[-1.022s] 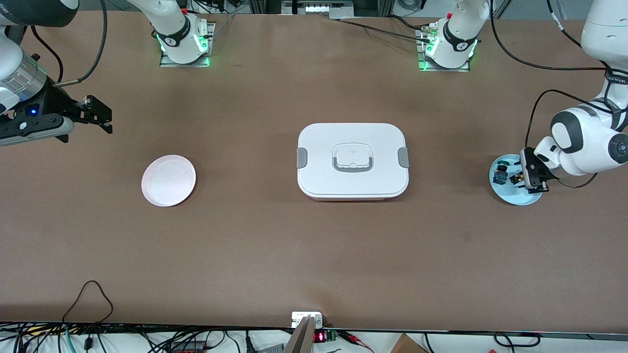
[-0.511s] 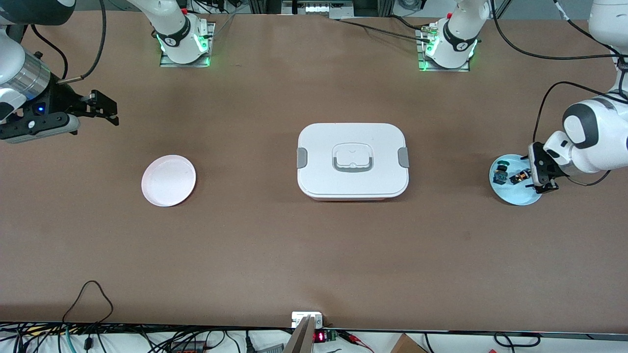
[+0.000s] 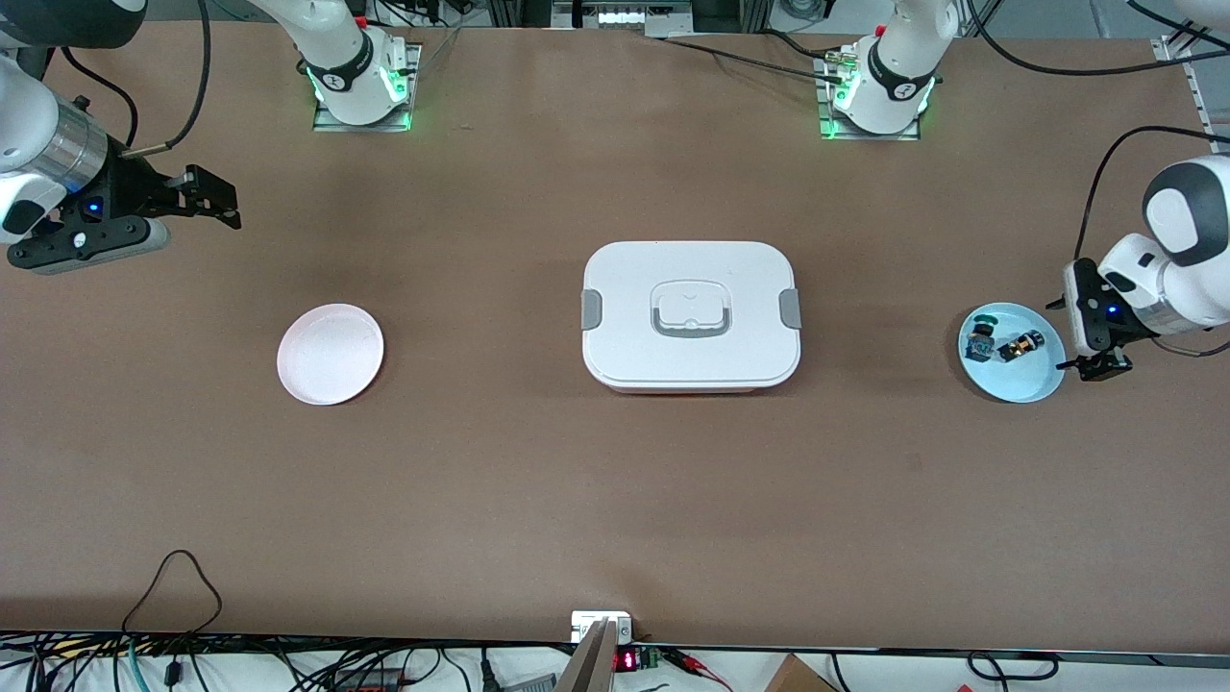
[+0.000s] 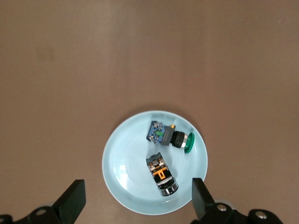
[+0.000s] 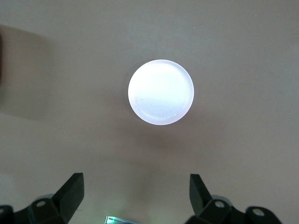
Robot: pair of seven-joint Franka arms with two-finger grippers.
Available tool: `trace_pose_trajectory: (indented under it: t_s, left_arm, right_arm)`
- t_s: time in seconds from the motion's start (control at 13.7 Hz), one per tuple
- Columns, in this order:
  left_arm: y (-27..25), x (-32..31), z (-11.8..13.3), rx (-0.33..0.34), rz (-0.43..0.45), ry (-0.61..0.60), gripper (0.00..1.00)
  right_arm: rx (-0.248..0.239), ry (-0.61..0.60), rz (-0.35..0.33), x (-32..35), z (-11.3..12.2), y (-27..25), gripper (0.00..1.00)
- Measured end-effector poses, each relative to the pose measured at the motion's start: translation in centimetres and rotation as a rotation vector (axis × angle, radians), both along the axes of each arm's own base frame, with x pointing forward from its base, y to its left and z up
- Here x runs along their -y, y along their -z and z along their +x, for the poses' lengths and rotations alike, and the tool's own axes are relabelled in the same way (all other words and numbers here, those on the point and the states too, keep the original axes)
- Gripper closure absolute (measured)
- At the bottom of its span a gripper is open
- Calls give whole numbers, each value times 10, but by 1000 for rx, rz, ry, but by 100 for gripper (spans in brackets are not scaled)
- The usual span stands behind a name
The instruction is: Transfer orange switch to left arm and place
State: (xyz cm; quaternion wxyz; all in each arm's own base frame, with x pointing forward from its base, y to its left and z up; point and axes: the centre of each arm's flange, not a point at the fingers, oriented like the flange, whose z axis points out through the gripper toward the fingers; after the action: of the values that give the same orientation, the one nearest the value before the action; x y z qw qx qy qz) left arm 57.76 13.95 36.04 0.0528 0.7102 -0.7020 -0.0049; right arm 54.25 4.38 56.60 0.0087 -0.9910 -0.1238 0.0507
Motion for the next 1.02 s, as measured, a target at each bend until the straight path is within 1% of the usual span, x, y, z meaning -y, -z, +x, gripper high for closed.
trace_pose_trajectory:
  t_s: [0.15, 0.29, 0.44, 0.58, 0.66, 0.8, 0.95, 1.02]
  left_arm:
    - [-31, 17, 7, -31, -5, -10, 0]
    - [-56, 22, 13, -50, -3, -60, 0]
    - [-80, 21, 18, -51, 3, -122, 0]
    - [-102, 20, 24, -34, 13, -201, 0]
    - [-113, 20, 26, -28, 18, -253, 0]
    - [-128, 24, 29, -24, 30, -402, 0]
    - [-135, 41, 32, -40, 37, -535, 0]
    - [-141, 53, 34, -51, 41, -601, 0]
  right_arm:
    - [1, 0, 0, 0, 0, 0, 0]
    - [3, 0, 0, 0, 0, 0, 0]
    - [5, 0, 0, 0, 0, -1, 0]
    - [8, 2, 1, 1, 1, -1, 0]
    - [9, 3, 1, 1, 1, -1, 0]
    - [15, 5, 1, 3, 2, -2, 0]
    - [28, 6, 2, 3, 3, -3, 0]
    - [44, 7, 3, 3, 5, -4, 0]
